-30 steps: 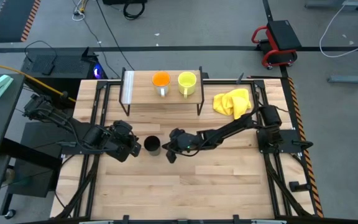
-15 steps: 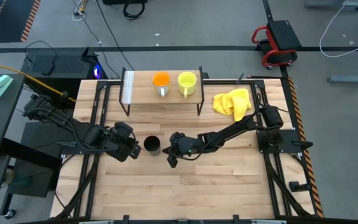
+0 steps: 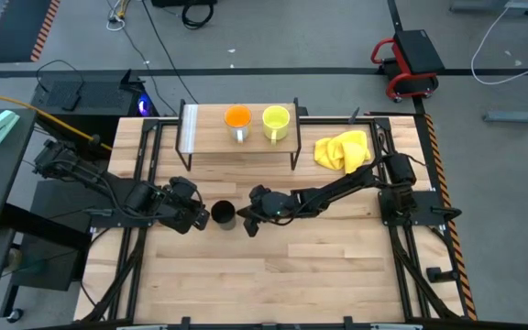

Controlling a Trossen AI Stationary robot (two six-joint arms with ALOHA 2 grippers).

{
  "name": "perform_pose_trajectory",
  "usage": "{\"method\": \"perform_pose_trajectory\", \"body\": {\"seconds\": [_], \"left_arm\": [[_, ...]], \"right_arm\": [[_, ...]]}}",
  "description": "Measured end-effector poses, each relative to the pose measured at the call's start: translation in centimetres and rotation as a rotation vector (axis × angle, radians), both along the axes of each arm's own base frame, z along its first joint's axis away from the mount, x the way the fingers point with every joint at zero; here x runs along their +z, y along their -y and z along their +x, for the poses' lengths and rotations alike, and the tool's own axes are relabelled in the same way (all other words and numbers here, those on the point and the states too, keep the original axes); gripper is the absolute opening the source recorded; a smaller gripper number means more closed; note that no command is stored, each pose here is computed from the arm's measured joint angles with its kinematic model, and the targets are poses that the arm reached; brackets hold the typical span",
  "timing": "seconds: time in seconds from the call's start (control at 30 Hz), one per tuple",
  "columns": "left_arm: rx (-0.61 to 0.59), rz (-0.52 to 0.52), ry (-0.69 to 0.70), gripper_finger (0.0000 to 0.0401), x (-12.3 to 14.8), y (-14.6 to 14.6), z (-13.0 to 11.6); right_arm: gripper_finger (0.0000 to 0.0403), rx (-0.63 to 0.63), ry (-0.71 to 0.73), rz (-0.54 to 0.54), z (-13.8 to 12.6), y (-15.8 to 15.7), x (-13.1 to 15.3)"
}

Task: Stack small to large cups/mugs on shelf
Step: Put the black cup on the shelf

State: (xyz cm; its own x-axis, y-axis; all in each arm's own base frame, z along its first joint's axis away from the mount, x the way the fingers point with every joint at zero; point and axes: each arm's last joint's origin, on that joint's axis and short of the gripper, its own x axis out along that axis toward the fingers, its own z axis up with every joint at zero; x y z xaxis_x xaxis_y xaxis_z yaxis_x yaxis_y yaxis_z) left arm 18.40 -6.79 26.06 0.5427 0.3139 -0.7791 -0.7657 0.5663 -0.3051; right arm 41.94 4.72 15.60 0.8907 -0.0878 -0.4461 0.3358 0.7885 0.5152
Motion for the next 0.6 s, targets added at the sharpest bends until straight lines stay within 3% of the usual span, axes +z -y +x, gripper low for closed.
{"method": "perform_pose_trajectory", "body": {"seconds": [0.43, 0.6], "left_arm": [[0.000, 0.000, 0.002, 0.0092, 0.01, 0.00, 0.02], [-0.013, -0.032, 0.025, 0.0096, 0.13, 0.18, 0.29]], "right_arm": [[0.0003, 0.018, 0.022, -0.025, 0.67, 0.17, 1.00], [0.0003, 0.044, -0.107, -0.024, 0.03, 0.12, 0.08]]}}
